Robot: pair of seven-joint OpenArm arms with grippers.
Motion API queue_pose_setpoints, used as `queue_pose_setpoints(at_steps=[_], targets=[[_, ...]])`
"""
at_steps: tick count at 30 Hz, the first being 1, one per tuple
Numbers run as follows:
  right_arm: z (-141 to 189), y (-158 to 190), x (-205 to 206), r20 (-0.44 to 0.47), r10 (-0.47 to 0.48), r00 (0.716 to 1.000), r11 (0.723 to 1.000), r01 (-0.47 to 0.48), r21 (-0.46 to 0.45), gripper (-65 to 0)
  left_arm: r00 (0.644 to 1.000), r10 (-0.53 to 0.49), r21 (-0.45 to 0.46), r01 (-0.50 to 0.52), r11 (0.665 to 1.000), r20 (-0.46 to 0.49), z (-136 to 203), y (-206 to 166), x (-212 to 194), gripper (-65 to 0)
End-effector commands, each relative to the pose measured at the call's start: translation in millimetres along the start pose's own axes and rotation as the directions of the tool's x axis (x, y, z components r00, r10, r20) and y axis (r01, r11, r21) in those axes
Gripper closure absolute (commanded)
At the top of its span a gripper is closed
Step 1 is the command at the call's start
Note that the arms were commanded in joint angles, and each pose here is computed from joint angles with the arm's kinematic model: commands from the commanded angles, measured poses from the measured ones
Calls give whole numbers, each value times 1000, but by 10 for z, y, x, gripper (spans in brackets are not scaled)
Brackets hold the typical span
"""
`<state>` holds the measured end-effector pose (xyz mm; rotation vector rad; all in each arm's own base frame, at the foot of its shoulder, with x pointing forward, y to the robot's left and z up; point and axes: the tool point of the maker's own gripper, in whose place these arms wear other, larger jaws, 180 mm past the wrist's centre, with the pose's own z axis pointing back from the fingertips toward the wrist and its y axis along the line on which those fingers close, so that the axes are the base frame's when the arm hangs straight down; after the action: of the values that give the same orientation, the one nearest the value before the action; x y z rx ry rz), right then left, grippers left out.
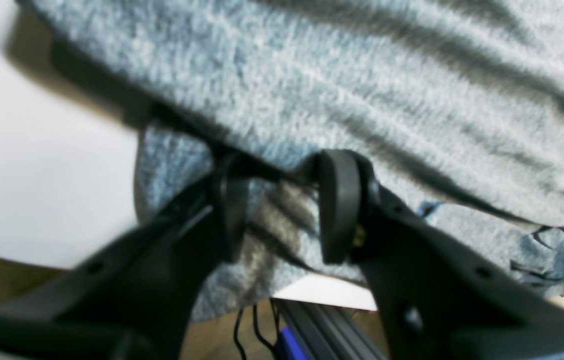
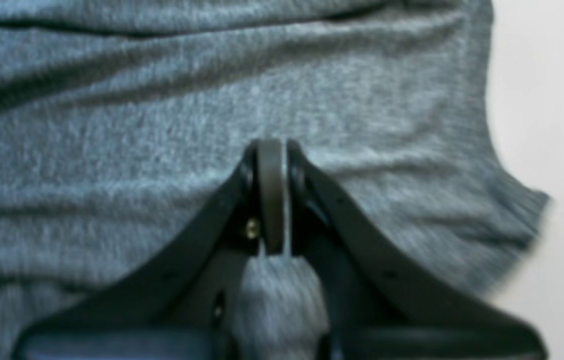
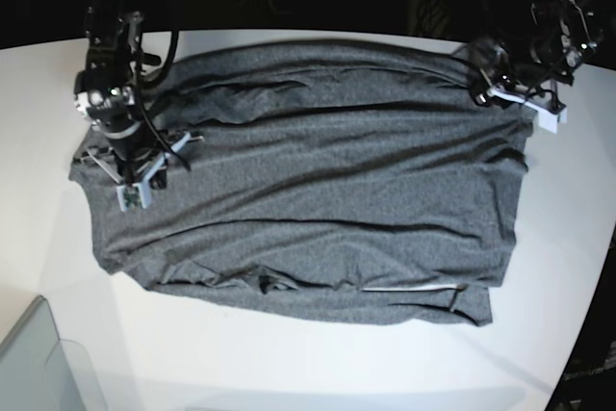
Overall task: Layout the t-shirt on the table in an organized manner, then fold the t-shirt properly
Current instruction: 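Drag the shirt edges with both grippers across the table toward the hem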
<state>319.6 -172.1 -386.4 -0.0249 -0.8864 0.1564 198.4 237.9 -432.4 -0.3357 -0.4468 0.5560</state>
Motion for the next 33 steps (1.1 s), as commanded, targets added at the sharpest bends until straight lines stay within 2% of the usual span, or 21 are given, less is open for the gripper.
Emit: queue_pose_setpoints(at_steps=[1,6,12,18,25,33], targets=[[-75,-25,187,43,1,999,1000,-1,1,0,1000,-1,67,3,998,-30,9,148,-67,-242],[-504,-95,154,-36,-34,999,999,34,17,0,1000,-2,66,4,998,-29,8,144,-61,-242],[-851,-292,118,-115,-66,991,998,68,11,0,999,16,62,-14,998,-32,-56,144,-20,-242],[-1023,-381,283,-74,-85,994,996,86,9,0,998,51,49,-49,998,-41,-182,118,40,-242],[-1158,-531,539,-46,-102,994,995,102,-2,0,999,43,30,-43,999,-16,-197,29,182,-242],[-998,-587,783,43,-70,997,997,71,-22,0,1000,30,3,-30,1000,1,-150,-68,252,-242]])
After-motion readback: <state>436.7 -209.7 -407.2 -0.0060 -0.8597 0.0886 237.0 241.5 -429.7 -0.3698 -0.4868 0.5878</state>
